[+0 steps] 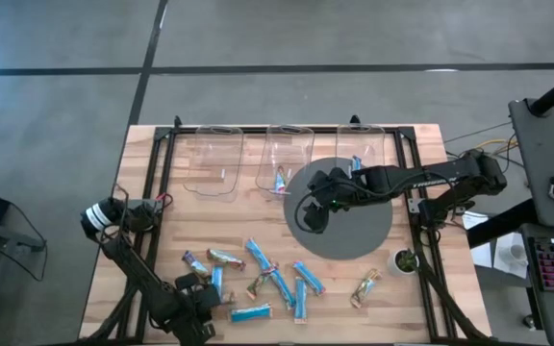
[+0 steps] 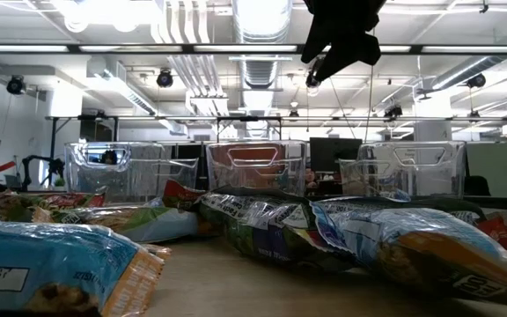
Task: Pick and place Granola Bars by type
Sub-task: Put the yellow granola bar into the left transparent bin
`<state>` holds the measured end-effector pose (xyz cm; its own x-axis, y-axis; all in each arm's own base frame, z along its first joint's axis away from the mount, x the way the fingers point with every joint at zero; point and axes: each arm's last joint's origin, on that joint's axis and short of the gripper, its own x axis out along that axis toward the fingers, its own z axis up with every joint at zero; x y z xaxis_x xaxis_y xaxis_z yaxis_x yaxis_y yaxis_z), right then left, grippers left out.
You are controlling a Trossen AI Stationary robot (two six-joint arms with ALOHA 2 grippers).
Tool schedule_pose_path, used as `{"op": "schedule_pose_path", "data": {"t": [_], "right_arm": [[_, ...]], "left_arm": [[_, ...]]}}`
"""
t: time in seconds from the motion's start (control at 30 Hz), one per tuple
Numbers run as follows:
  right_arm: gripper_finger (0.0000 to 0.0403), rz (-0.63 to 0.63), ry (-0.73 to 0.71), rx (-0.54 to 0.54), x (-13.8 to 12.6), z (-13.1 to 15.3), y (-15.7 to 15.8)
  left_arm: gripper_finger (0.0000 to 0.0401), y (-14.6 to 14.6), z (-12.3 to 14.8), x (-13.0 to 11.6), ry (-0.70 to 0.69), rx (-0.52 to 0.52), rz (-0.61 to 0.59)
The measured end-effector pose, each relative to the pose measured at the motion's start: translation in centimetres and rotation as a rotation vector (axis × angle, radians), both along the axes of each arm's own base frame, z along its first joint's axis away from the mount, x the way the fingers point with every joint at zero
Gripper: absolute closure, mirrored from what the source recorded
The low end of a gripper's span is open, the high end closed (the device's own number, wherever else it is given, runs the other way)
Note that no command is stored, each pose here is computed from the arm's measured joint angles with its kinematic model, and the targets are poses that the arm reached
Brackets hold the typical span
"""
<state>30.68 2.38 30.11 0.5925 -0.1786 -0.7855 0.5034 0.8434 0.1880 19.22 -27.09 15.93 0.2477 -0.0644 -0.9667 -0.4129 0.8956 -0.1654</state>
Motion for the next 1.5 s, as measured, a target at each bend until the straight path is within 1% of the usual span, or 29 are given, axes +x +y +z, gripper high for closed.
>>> {"op": "schedule_pose_path", "data": {"t": [0.1,0.17,0.2,0.3,0.37,0.43,0.5,0.53,0.63,0.73,0.83,0.9,1.0,1.1,1.17,1.23,1.3,1.33,1.43,1.5], "right_arm": [[0.0168,0.005,0.001,-0.004,0.0,0.0,0.0],[0.0168,0.015,0.000,-0.011,0.0,0.0,0.0],[0.0168,0.019,0.001,-0.014,0.0,0.0,0.0],[0.0168,0.024,0.001,-0.020,0.0,0.0,0.0],[0.0168,0.015,0.000,-0.032,0.0,0.0,0.0],[0.0168,0.009,-0.004,-0.038,0.1,0.1,-0.1],[0.0168,0.001,-0.014,-0.034,0.1,0.1,-0.1],[0.0168,-0.004,-0.024,-0.029,0.2,0.2,-0.1],[0.0168,-0.018,-0.040,-0.017,0.3,0.2,-0.1],[0.0168,-0.025,-0.045,-0.011,0.3,0.3,-0.1],[0.0168,-0.032,-0.053,-0.004,0.4,0.3,0.0],[0.0168,-0.036,-0.056,-0.001,0.4,0.3,0.0],[0.0168,-0.041,-0.060,0.003,0.4,0.3,0.0],[0.0168,-0.053,-0.063,0.010,0.4,0.3,0.0],[0.0168,-0.072,-0.067,0.013,0.4,0.3,-0.1],[0.0168,-0.093,-0.072,0.014,0.4,0.3,-0.1],[0.0168,-0.102,-0.074,0.020,0.4,0.3,-0.1],[0.0168,-0.109,-0.076,0.026,0.4,0.3,-0.1],[0.0168,-0.133,-0.083,0.045,0.4,0.3,-0.1],[0.0168,-0.139,-0.085,0.052,0.4,0.3,0.0]], "left_arm": [[0.0331,0.0,2.1,-0.2,-0.024,-0.089,-0.030],[0.0336,0.1,3.9,-0.3,-0.073,-0.166,-0.041],[0.0337,0.3,4.6,-0.4,-0.088,-0.187,-0.037],[0.0338,1.7,7.1,-0.8,-0.156,-0.214,0.014],[0.0338,3.3,9.0,-1.3,-0.232,-0.194,0.080],[0.0339,5.4,10.4,-1.8,-0.315,-0.143,0.183],[0.0339,8.1,11.5,-2.5,-0.405,-0.091,0.342],[0.0339,9.6,11.9,-3.0,-0.452,-0.078,0.442],[0.0339,13.8,13.1,-4.4,-0.622,-0.087,0.702],[0.0339,17.5,13.3,-5.5,-0.754,-0.081,0.847],[0.0339,20.9,12.8,-6.0,-0.789,-0.016,0.940],[0.0339,22.8,12.3,-6.1,-0.773,0.021,0.986],[0.0339,25.6,11.3,-6.1,-0.693,0.066,1.021],[0.0339,28.1,10.5,-6.1,-0.635,0.078,1.046],[0.0339,29.7,10.1,-5.8,-0.623,0.058,1.027],[0.0339,31.3,9.8,-5.4,-0.639,0.009,0.989],[0.0339,32.7,9.3,-5.2,-0.646,-0.013,0.987],[0.0339,33.3,9.0,-5.3,-0.638,-0.005,0.999],[0.0339,34.7,8.2,-5.6,-0.584,0.065,1.034],[0.0339,35.3,7.8,-5.7,-0.549,0.093,1.030]]}}
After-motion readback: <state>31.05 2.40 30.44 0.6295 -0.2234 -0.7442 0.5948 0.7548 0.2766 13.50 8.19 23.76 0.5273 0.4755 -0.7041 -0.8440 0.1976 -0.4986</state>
